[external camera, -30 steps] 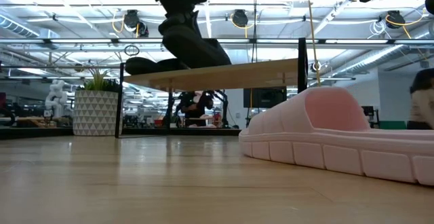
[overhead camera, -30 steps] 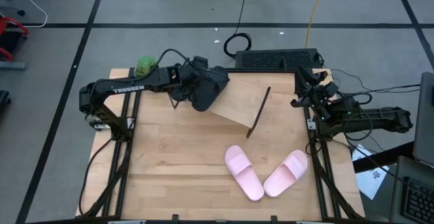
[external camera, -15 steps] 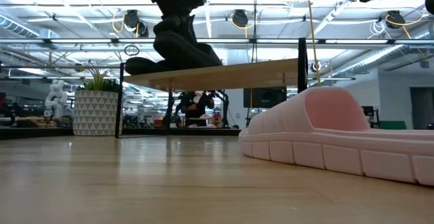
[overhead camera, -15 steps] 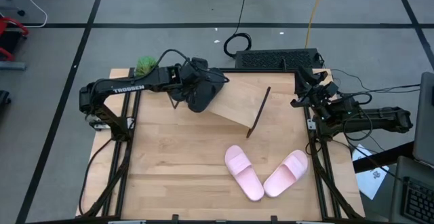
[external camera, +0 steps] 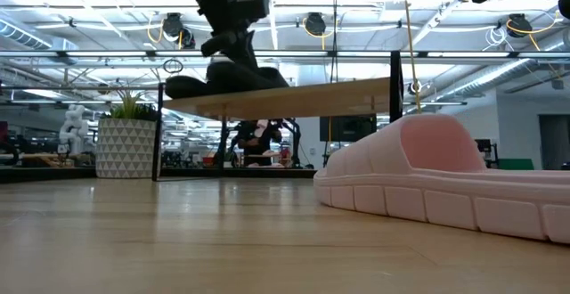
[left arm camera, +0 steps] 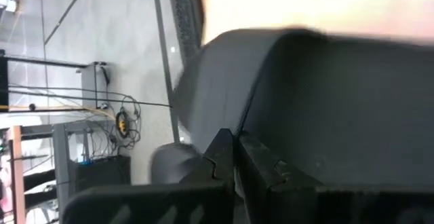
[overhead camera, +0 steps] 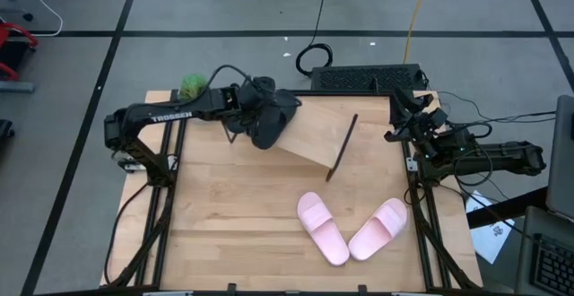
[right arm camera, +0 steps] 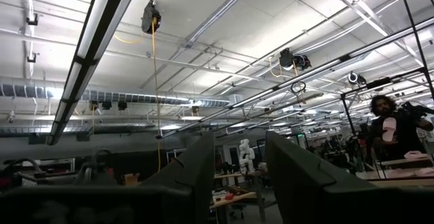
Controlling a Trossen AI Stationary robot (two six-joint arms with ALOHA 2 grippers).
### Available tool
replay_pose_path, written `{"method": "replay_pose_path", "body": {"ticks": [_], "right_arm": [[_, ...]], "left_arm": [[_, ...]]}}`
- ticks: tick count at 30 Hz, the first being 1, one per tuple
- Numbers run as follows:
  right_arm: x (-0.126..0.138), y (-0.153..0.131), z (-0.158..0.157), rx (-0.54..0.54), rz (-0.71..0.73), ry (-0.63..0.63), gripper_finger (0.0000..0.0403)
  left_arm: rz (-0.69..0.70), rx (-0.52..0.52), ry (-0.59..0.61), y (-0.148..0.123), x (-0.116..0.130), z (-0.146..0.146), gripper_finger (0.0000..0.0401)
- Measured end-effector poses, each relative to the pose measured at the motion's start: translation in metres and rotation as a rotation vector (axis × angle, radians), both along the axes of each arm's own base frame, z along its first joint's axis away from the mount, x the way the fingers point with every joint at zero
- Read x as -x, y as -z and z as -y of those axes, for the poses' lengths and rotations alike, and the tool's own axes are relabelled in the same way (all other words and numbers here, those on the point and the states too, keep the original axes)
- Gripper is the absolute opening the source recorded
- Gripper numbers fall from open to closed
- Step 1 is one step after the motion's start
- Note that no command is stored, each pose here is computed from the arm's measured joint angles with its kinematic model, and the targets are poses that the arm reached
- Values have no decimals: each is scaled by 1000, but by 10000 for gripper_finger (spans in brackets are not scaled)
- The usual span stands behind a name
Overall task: Pick and place slides into the shelf
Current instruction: Put the black slipper on the shelf
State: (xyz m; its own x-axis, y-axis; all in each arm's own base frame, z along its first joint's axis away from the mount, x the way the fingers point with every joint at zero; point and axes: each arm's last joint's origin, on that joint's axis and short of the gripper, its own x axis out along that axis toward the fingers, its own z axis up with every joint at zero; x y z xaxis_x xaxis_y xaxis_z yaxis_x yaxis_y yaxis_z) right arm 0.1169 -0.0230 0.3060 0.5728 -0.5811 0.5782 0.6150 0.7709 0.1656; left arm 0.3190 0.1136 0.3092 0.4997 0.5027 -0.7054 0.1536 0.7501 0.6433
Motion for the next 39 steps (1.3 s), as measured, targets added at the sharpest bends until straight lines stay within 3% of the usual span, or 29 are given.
{"method": "replay_pose_path", "body": {"ticks": [7, 17, 25, 39], "right_arm": [[0, 0, 0, -1, 1, -1, 121], [-1, 0, 0, -15, 10, -15, 121], [-3, 1, 0, -17, 6, -17, 121], [-3, 1, 0, -17, 7, -17, 121]], "left_arm": [[-31, -63, -17, 21, 0, 5, 0], [-1, -146, -26, 4, 9, 8, 0], [22, -101, -41, -3, 20, 2, 0], [47, -86, -19, -3, 18, -4, 0]]}}
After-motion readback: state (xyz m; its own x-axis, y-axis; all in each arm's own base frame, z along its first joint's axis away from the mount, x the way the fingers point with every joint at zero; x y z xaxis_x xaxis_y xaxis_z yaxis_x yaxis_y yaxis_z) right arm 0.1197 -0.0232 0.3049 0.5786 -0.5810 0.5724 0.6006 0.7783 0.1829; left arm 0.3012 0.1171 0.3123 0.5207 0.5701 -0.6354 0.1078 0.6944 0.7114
